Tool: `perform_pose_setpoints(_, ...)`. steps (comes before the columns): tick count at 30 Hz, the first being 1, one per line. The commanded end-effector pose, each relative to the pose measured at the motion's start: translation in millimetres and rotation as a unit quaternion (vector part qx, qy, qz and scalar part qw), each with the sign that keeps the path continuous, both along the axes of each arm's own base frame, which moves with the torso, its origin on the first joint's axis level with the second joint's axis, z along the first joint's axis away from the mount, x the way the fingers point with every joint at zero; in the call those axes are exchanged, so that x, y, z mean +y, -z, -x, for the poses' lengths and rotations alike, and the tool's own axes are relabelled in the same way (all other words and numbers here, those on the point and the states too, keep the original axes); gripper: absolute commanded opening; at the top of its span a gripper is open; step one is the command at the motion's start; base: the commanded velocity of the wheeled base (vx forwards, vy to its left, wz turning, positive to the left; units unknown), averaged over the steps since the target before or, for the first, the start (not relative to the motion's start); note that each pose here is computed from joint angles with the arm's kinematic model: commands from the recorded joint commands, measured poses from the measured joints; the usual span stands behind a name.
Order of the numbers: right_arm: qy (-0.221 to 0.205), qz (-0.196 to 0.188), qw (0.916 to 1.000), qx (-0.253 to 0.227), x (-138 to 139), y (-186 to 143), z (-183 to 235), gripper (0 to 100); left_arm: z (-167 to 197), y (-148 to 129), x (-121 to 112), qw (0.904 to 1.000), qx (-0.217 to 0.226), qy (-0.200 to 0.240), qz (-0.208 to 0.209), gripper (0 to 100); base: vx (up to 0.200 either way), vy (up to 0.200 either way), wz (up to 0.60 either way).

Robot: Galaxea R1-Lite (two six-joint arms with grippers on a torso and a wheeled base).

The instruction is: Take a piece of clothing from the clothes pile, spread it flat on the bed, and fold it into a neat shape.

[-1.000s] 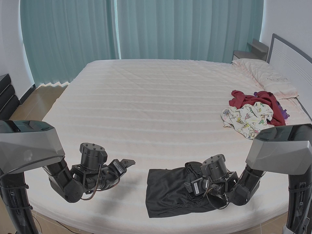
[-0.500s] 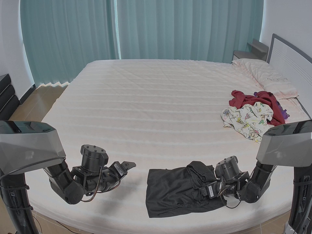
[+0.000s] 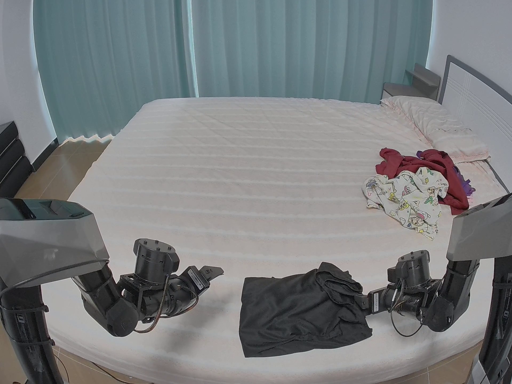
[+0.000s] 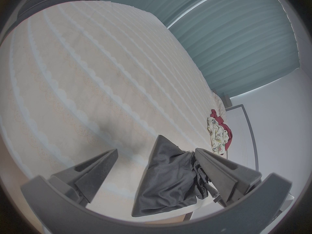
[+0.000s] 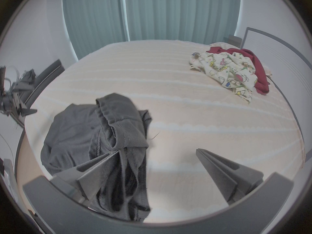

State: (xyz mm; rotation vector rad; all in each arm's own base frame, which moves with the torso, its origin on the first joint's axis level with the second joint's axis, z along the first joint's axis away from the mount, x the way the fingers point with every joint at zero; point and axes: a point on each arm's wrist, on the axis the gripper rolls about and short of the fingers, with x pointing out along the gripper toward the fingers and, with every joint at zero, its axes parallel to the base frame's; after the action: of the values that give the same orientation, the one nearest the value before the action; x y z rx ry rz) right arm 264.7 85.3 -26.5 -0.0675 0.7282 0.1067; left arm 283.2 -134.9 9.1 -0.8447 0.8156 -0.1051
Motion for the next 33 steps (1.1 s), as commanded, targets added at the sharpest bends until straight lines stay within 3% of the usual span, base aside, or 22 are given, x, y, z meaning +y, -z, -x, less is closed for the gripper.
perform_pose_setpoints(1,-0.007,-0.025,0.9993,-0.025,0,-9,0,100,-1,0,-1,1.0,-0.001,-0.002,-0.001,100,0.0,0.0,0.0)
perform_pose_setpoints(6,-0.037,-0.048,0.9963,-0.061,19,-14,4,100,-1,1,-1,1.0,-0.001,-0.002,-0.001,100,0.0,0.0,0.0)
perform_pose_setpoints(12,-0.066,-0.034,0.997,-0.023,36,13,8,100,-1,1,-1,1.0,-0.001,-0.002,-0.001,100,0.0,0.0,0.0)
perform_pose_setpoints(16,-0.063,-0.033,0.9972,-0.024,41,29,-6,100,-2,1,-1,1.0,-0.001,-0.002,-0.001,100,0.0,0.0,0.0)
perform_pose_setpoints(23,-0.051,-0.021,0.9954,-0.078,59,26,-42,100,-2,2,-1,1.0,0.0,-0.002,-0.002,100,0.0,0.0,0.0)
perform_pose_setpoints(26,-0.067,0.009,0.9955,-0.066,66,24,-56,100,-2,3,-1,1.0,0.001,-0.002,-0.002,100,0.0,0.0,0.0)
perform_pose_setpoints(33,-0.038,0.024,0.9977,-0.052,58,32,-81,100,-2,3,-1,1.0,0.001,-0.002,-0.002,100,0.0,0.0,0.0)
